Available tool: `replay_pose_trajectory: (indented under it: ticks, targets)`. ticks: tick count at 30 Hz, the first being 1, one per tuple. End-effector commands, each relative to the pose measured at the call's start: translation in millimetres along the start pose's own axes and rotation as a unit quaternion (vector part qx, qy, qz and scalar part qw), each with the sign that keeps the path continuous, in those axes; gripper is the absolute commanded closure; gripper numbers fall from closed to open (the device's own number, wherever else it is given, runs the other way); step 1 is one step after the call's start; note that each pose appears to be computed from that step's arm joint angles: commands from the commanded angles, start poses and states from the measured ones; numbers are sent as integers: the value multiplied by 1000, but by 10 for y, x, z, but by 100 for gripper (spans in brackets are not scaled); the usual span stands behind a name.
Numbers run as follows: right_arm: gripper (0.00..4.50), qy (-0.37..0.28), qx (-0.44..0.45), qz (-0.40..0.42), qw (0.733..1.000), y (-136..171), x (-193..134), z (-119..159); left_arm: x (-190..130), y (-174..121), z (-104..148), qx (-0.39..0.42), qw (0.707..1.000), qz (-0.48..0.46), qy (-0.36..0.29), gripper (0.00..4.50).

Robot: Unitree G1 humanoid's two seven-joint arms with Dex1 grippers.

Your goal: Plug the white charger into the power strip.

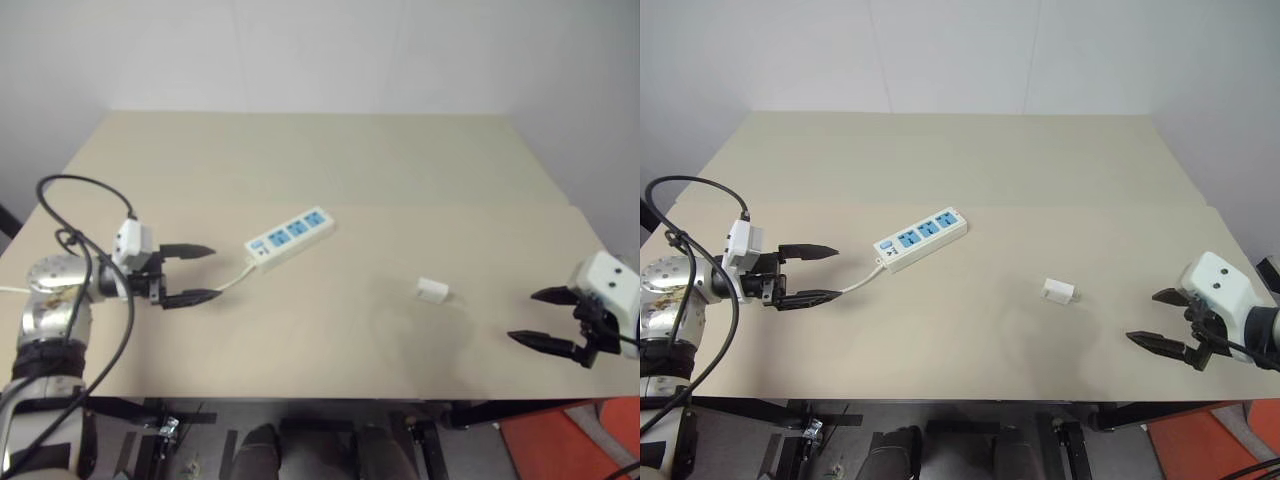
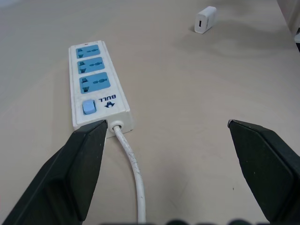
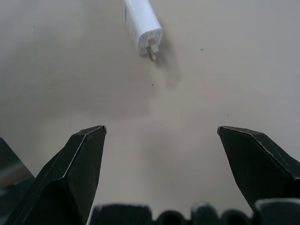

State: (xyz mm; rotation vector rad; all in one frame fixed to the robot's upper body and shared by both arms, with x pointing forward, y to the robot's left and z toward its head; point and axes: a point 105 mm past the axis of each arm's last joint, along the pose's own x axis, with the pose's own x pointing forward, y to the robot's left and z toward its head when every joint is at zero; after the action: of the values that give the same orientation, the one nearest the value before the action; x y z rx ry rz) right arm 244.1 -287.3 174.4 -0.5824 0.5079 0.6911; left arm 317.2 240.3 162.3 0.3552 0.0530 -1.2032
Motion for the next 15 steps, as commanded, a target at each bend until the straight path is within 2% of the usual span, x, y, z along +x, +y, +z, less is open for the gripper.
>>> replay_pose_trajectory:
  ticks: [1,11,15]
  targets:
    - [0,-18,-12,-8,1000,-39,-23,120,-69,34,107,22,1000,12,1,1]
    - [0,-32,-25,-27,999,-85,36,212,20,66,116,38,999,22,-13,1]
    - [0,-31,-27,-31,999,-59,48,200,108,188,48,59,995,74,-22,1]
